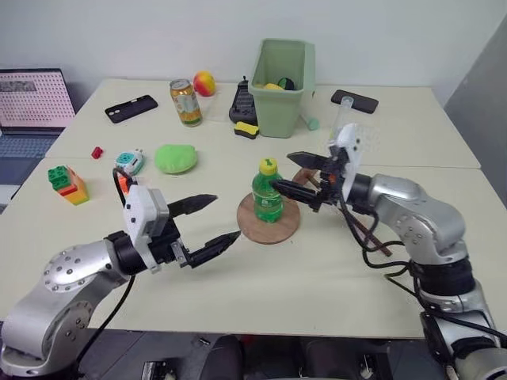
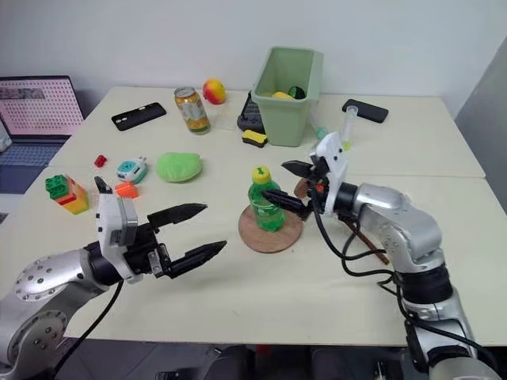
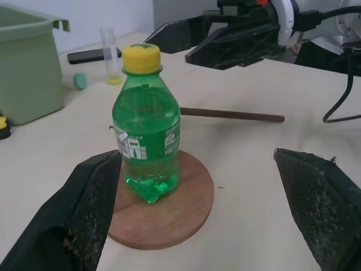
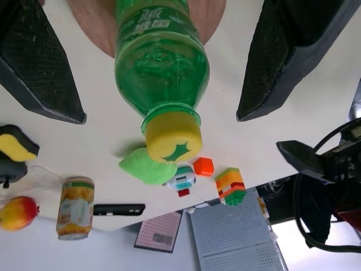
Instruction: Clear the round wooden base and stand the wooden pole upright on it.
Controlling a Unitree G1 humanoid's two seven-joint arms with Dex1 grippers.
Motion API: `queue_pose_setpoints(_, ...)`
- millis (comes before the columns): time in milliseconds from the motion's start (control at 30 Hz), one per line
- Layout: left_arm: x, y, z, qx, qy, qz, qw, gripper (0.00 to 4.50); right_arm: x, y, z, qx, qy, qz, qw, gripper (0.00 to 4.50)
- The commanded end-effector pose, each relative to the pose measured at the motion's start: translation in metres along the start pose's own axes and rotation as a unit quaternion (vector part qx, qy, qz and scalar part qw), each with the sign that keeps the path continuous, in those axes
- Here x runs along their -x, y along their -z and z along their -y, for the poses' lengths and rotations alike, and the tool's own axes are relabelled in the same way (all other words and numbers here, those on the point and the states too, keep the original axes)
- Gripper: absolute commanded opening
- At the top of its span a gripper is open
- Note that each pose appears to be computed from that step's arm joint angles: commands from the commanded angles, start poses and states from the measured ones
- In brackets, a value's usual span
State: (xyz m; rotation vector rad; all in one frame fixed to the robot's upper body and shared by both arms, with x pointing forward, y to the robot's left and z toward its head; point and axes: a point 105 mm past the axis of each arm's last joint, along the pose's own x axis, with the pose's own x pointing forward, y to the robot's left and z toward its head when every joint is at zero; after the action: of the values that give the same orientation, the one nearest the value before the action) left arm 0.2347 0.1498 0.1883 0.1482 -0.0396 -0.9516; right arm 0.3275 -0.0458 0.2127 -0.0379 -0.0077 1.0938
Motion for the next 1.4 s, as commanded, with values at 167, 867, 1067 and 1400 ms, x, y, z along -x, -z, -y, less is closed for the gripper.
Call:
queue_pose_setpoints(167, 0.003, -0.007, 0.004, -0.03, -0.04, 0.021, 0.999, 4.5, -0.023, -0.001, 0.002, 0.013, 0.012, 0.005, 1.0, 4.49)
queue_pose_setpoints(867, -0.002, -0.013, 0.002, -0.027, -0.062, 0.039, 0.997, 4.5, -0.039, -0.038, -0.003, -0.005, -0.016, 0.085, 0.996, 1.45)
queue_pose_setpoints(1067, -0.006, -0.021, -0.003, -0.036, -0.057, 0.051, 0.996, 4.5, -0.026, -0.082, 0.013, 0.013, 0.017, 0.142, 0.99, 1.45)
queue_pose_setpoints(1400, -0.059, -0.078, -0.006, -0.044, 0.032, 0.117, 0.992, 4.5, 0.056, -0.137, 0.114, 0.148, 0.252, 0.111, 0.95, 1.45)
